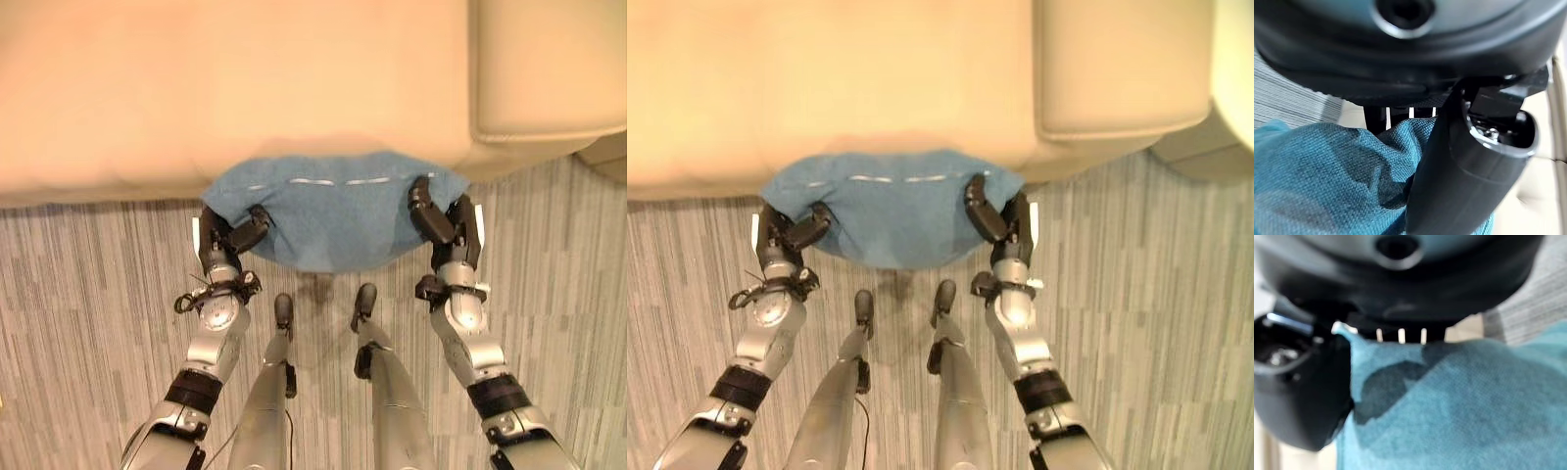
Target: Pick up all the scattered cushions and arrange them neatly on the sofa.
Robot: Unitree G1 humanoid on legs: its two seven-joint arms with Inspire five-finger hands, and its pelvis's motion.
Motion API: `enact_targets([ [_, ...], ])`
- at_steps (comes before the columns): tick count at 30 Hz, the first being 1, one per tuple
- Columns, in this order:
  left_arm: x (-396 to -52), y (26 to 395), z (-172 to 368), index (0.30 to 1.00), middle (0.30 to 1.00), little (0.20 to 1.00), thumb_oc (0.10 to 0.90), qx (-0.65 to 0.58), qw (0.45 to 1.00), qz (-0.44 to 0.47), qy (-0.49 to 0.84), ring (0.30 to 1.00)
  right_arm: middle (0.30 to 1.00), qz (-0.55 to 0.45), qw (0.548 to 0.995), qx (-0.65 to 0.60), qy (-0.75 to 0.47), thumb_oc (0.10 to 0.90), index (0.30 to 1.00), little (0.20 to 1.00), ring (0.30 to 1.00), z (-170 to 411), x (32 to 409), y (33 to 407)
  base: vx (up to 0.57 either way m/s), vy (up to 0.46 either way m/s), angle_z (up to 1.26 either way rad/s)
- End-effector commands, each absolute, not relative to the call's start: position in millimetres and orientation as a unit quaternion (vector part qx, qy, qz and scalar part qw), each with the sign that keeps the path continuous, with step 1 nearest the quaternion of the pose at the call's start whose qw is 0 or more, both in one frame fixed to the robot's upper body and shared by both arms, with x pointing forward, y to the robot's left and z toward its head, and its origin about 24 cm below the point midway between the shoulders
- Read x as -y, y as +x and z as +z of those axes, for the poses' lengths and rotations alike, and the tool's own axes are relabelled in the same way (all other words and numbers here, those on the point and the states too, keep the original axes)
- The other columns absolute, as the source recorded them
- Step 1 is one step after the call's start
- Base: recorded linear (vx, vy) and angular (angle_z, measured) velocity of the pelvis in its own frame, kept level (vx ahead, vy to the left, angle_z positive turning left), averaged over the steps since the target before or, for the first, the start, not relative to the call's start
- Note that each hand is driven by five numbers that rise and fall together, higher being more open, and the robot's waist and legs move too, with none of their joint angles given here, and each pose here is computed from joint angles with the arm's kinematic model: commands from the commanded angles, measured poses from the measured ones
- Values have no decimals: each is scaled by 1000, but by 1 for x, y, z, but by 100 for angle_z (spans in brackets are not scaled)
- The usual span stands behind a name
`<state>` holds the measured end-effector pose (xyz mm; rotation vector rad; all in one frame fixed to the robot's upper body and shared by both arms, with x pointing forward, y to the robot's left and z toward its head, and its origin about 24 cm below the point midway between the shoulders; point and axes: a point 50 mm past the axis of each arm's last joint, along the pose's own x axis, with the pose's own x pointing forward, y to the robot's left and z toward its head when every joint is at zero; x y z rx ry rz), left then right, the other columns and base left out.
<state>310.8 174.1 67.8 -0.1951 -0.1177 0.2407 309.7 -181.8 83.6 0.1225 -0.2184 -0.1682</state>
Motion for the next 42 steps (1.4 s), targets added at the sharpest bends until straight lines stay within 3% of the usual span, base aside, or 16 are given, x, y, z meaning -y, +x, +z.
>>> enact_targets([
  [1, -141, 317, 127, 300, 300, 300, 400, 209, 972, 17, -107, 300, 300, 13, 966, 244, 84, 400, 300, 300, 300, 133, 148, 307, 65, -50, -3],
  [14, -167, 258, 35, 300, 300, 300, 400, 44, 995, -1, -93, 300, 300, -36, 993, 110, 33, 400, 300, 300, 300, 62, 199, 255, 159, -57, 25],
  [29, -188, 248, 36, 300, 300, 300, 400, 43, 998, 13, -53, 300, 300, 9, 992, 122, 38, 400, 300, 300, 300, 69, 175, 262, 179, 203, -21],
  [42, -177, 249, 31, 300, 300, 300, 400, 38, 998, -1, -59, 300, 300, -5, 994, 106, 18, 400, 300, 300, 300, 61, 187, 258, 167, -35, 23],
])
